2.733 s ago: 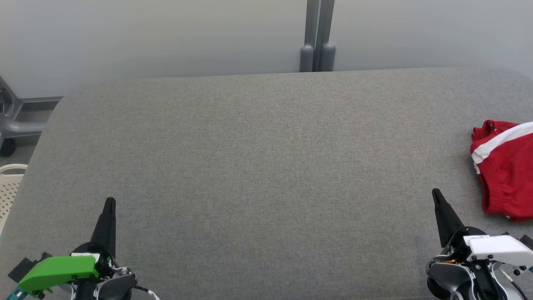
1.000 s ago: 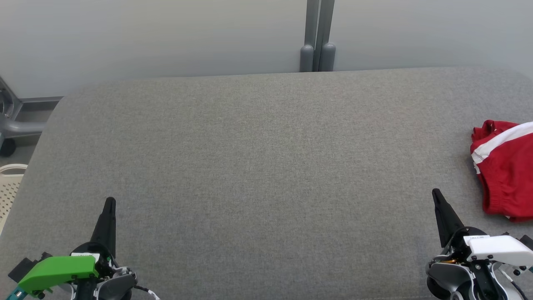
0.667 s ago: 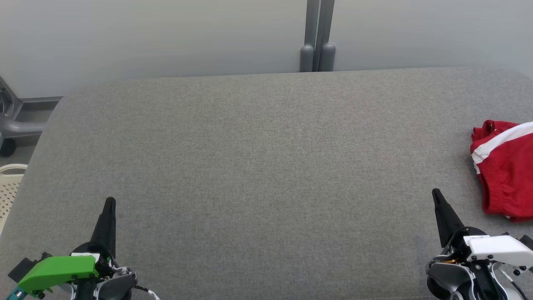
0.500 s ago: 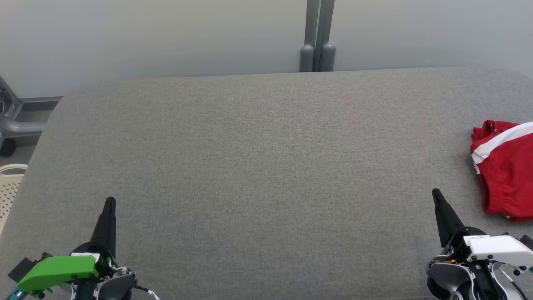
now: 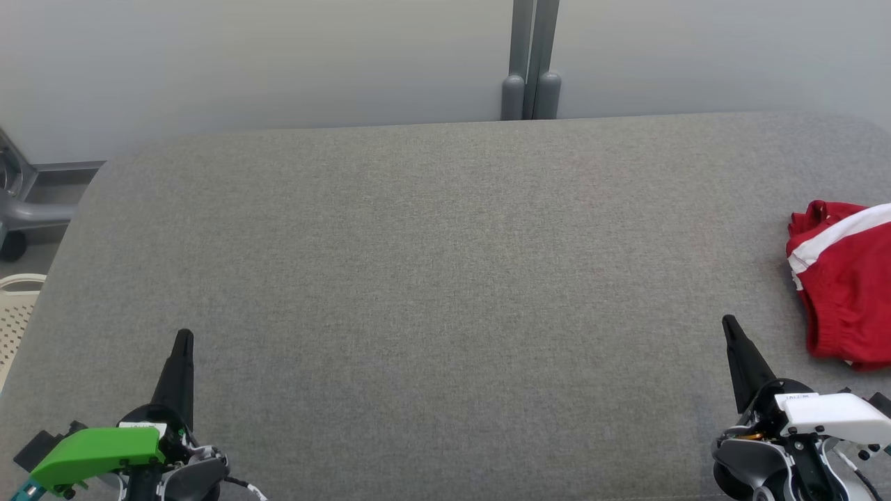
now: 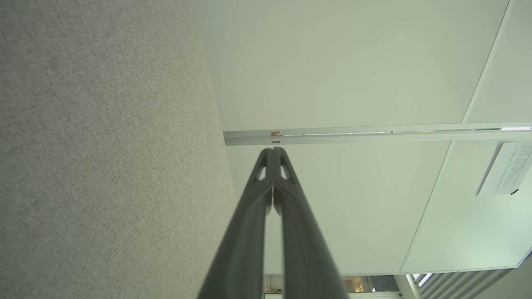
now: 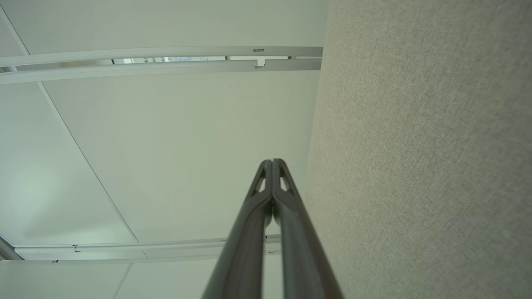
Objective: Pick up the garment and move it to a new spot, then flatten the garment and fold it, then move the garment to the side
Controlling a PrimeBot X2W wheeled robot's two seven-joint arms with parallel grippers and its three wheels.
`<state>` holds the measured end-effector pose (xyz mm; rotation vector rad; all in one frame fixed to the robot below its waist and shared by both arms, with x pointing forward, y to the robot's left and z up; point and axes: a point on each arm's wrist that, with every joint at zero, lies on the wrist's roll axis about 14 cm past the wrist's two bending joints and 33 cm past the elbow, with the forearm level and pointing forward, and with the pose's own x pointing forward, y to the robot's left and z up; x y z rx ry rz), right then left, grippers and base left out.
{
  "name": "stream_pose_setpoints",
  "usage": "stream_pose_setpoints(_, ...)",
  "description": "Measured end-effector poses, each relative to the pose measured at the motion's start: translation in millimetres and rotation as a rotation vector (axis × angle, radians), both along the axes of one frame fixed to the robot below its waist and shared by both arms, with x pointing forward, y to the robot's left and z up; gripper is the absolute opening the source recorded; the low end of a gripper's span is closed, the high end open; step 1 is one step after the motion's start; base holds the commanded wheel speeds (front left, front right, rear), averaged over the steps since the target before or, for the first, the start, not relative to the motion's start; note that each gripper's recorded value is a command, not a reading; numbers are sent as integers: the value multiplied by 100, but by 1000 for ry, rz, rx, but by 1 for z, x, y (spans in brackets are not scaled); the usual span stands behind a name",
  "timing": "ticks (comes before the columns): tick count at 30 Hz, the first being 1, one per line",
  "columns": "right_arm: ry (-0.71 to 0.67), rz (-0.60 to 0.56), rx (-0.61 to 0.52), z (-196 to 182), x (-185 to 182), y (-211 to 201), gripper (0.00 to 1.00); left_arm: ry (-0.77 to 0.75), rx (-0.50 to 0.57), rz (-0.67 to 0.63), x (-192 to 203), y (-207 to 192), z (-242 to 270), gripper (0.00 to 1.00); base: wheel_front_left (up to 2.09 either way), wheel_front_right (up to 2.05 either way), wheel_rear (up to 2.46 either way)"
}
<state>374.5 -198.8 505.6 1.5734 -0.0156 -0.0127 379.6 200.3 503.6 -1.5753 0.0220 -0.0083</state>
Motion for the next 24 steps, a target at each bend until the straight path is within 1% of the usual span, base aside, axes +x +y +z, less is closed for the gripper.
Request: stream_pose_setpoints(24, 0, 0, 0, 0, 0, 0, 0, 0, 0, 0, 0, 0, 0, 0, 0, 0, 0)
